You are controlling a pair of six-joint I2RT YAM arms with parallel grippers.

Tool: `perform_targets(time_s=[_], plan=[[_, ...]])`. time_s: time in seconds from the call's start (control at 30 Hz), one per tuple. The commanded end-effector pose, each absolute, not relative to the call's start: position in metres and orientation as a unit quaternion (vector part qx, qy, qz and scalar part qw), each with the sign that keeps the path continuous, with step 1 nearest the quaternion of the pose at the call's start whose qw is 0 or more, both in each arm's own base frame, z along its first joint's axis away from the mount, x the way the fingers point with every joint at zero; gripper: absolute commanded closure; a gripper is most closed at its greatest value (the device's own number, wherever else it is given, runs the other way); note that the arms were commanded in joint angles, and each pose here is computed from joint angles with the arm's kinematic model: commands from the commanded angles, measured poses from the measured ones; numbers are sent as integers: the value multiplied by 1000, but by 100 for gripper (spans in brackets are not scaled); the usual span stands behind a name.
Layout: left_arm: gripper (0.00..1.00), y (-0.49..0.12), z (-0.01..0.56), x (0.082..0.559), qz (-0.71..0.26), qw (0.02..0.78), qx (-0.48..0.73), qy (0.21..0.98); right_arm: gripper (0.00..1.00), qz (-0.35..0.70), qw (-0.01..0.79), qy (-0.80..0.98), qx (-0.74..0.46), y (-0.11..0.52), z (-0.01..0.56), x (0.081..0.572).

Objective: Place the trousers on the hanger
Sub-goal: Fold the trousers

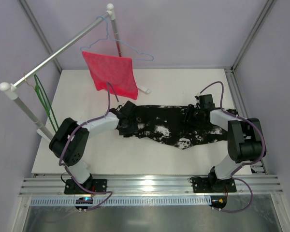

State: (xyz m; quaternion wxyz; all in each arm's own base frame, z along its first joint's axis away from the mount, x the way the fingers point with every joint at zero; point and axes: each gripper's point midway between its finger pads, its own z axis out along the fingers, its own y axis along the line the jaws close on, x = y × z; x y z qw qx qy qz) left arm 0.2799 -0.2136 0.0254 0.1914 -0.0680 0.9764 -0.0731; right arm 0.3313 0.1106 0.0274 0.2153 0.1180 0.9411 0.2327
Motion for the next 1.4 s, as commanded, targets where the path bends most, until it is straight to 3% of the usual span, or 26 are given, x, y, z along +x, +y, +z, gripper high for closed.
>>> perform_targets(time_s=[0.0,0.1,0.13,0.23,0.4,0.63,0.83,1.03,1.23,1.37], plan=[[44,-201,14,271,-46,178,-76,980,54,228,177,951,112,125,6,319],[44,-194,16,271,-28,180,-80,980,68,211,170,957,101,132,0,321],[44,-189,16,268,-16,176,-83,981,82,210,173,957,100,133,2,325],[44,-173,27,269,15,190,-99,977,96,221,184,953,94,142,13,331],[40,-157,76,281,18,264,-114,958,96,240,229,940,75,151,63,345],[28,-175,132,289,-58,313,-79,945,96,177,219,954,99,99,106,324],[26,-181,145,293,-68,314,-54,945,96,117,222,956,151,30,134,312],[25,-195,137,296,-85,299,-44,950,96,220,275,922,162,25,178,325],[25,-203,101,311,-62,274,-31,959,96,248,239,925,161,33,145,331],[25,-230,87,321,-105,252,-2,962,96,229,218,932,175,27,115,329]])
